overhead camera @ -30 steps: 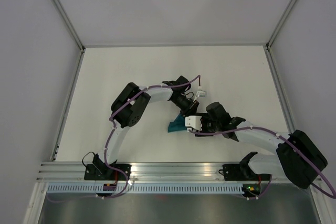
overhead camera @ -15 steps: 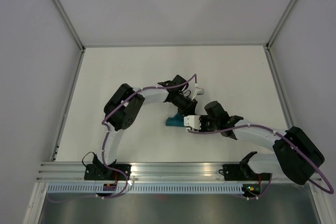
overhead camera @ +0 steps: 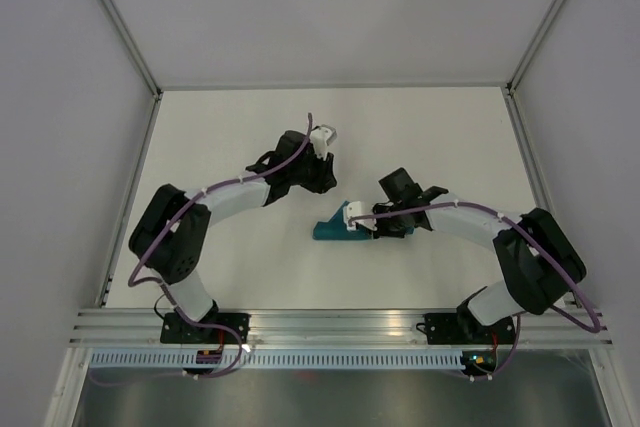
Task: Fold the napkin, place the utensils inside, and roll it up
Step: Roll the napkin with the utensil
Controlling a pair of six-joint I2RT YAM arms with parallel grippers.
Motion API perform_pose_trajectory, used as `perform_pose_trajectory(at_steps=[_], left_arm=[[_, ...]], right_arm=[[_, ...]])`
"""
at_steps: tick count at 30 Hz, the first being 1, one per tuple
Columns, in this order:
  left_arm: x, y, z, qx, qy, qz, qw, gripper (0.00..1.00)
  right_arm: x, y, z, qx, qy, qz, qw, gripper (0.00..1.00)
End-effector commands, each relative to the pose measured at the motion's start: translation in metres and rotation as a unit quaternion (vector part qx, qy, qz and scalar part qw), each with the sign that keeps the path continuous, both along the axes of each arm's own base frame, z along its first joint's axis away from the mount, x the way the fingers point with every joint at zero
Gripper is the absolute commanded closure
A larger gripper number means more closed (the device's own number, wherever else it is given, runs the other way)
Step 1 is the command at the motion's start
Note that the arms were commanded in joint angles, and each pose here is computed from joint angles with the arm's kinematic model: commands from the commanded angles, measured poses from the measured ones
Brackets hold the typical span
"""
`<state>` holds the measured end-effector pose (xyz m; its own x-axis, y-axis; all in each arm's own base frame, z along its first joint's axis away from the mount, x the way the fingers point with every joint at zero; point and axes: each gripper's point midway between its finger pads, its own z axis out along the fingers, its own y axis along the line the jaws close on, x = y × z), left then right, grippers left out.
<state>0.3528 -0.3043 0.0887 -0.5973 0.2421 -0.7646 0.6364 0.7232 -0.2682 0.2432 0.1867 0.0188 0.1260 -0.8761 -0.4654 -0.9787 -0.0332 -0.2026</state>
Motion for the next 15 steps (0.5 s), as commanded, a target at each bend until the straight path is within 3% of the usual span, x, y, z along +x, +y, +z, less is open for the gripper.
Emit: perform_pose_trajectory(at_steps=[1, 3, 7, 15], left_arm=[[0.019, 0.027, 0.048, -0.043, -0.094, 0.128, 0.986, 0.64], [0.014, 0.039, 0.08, -0.075, -0.136, 0.15, 0.976, 0.63], [-0.006, 0.063, 0.101, -0.097, -0.201, 0.165, 0.961, 0.63], [-0.051, 0.068, 0.119, -0.049, -0.298, 0.14, 0.943, 0.62]], right_arm=[[-0.041, -0.02, -0.022, -0.041, 0.139, 0.016, 0.989, 0.84], [-0.036, -0.019, -0.016, -0.044, 0.158, 0.022, 0.986, 0.84], [-0.033, -0.021, -0.022, -0.05, 0.231, 0.024, 0.971, 0.85], [-0.013, -0.017, -0.035, -0.058, 0.316, 0.016, 0.947, 0.85]])
